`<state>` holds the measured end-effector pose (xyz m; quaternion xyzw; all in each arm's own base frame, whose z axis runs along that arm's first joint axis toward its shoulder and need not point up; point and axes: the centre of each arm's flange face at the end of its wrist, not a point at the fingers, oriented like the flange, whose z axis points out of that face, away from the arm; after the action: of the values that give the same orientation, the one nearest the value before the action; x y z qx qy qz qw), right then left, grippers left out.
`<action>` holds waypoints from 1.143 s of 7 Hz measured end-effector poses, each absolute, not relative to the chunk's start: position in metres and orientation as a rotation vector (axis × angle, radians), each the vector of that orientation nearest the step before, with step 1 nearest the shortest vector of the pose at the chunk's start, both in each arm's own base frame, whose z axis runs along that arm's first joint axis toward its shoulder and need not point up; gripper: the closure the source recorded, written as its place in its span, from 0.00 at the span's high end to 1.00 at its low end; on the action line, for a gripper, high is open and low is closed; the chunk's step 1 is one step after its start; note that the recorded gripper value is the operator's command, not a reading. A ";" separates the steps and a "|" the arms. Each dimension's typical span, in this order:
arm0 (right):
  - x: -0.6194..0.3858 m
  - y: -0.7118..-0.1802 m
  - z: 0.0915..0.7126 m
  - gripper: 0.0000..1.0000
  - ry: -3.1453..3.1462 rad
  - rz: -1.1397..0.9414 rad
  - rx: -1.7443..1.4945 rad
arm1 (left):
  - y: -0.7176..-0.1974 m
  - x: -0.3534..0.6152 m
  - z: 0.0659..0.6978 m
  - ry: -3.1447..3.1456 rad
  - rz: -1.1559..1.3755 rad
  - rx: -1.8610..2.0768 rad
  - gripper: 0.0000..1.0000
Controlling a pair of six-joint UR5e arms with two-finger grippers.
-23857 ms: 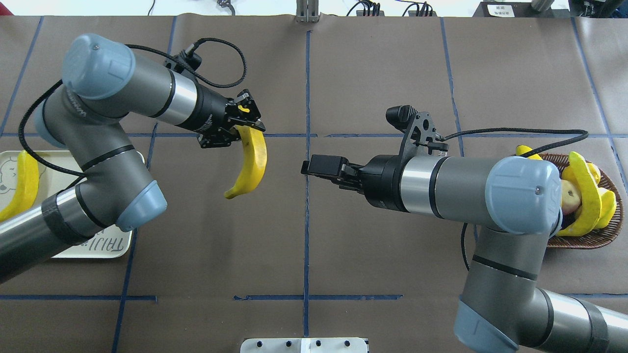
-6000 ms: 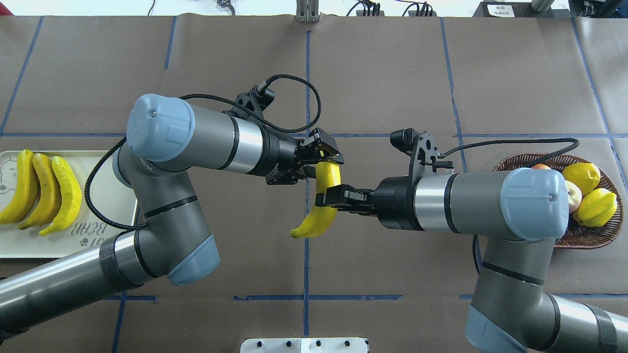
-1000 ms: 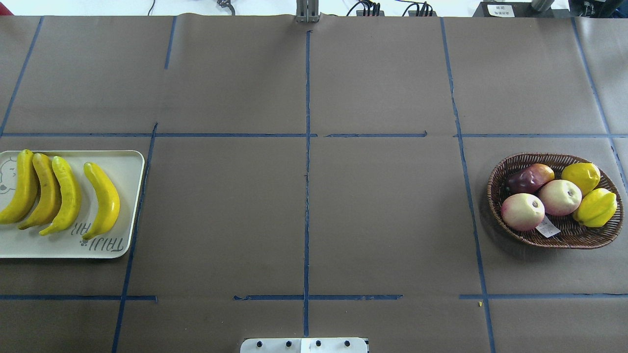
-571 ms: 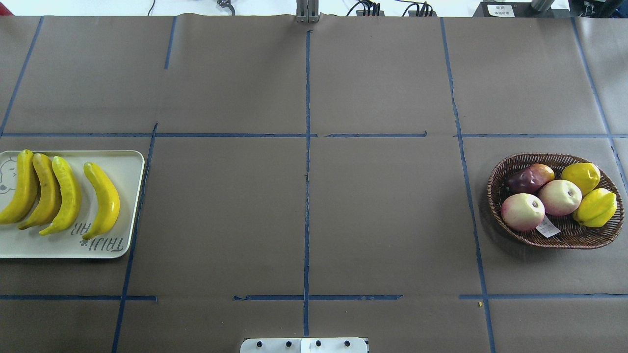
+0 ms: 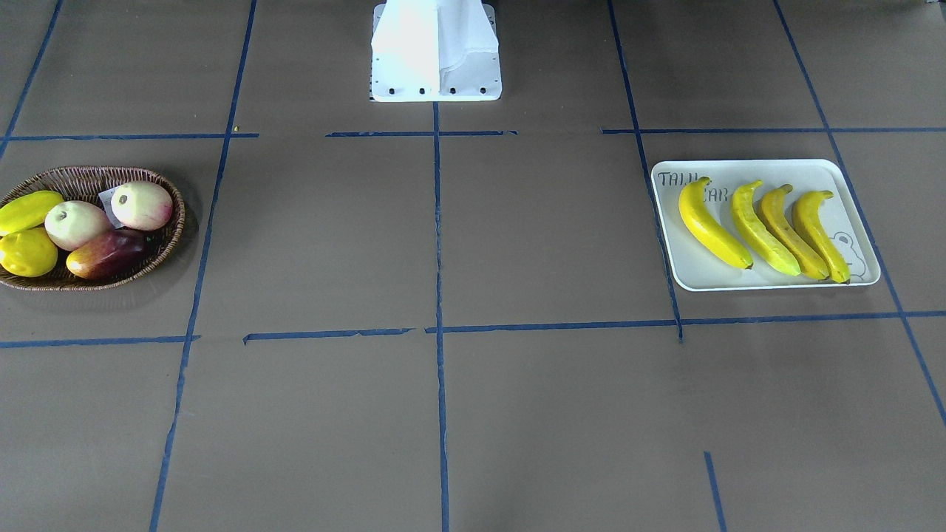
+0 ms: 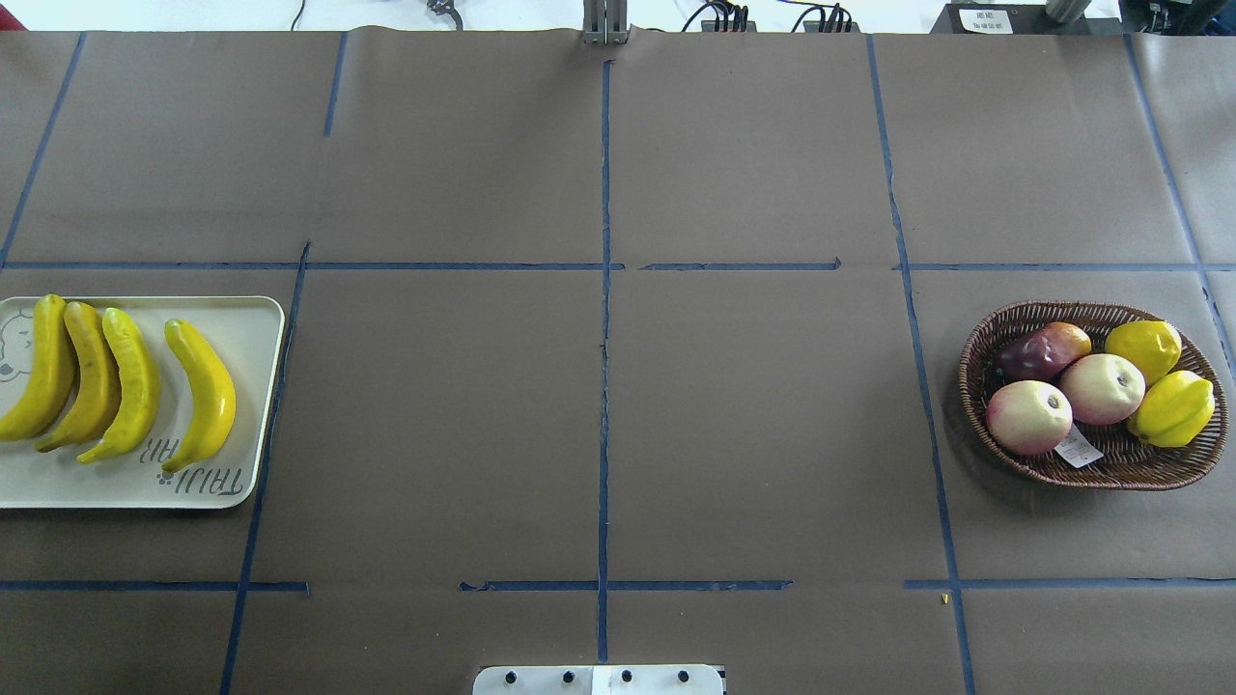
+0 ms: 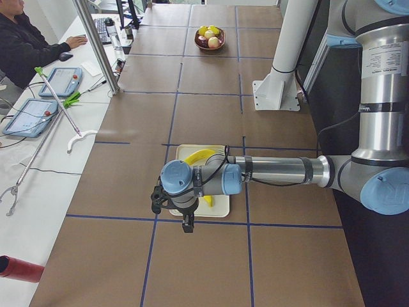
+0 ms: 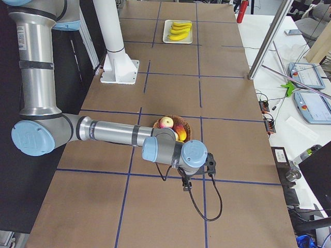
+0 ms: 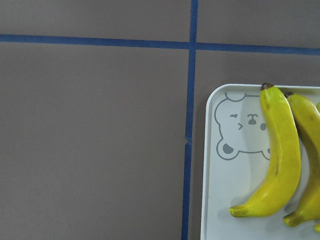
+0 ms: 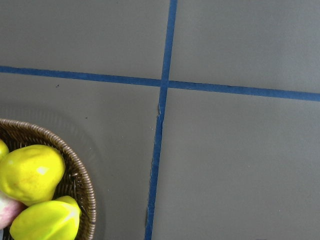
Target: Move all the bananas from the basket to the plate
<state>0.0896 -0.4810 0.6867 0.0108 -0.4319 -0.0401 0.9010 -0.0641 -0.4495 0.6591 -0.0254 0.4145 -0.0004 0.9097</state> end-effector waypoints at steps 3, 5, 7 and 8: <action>0.094 -0.491 0.653 1.00 -0.822 0.012 0.031 | -0.454 -0.064 0.652 0.855 0.001 -0.042 1.00; 0.095 -0.490 0.648 1.00 -0.804 0.015 0.037 | -0.458 -0.064 0.648 0.855 0.003 -0.035 1.00; 0.095 -0.489 0.649 1.00 -0.805 0.017 0.034 | -0.460 -0.064 0.646 0.855 0.005 -0.030 1.00; 0.095 -0.488 0.650 1.00 -0.805 0.018 0.032 | -0.461 -0.064 0.646 0.855 0.006 -0.029 1.00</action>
<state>0.0953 -0.4879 0.6499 0.0157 -0.3917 0.0089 0.9199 -0.0642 -0.4606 0.6456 -0.0140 0.4145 0.0028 0.9099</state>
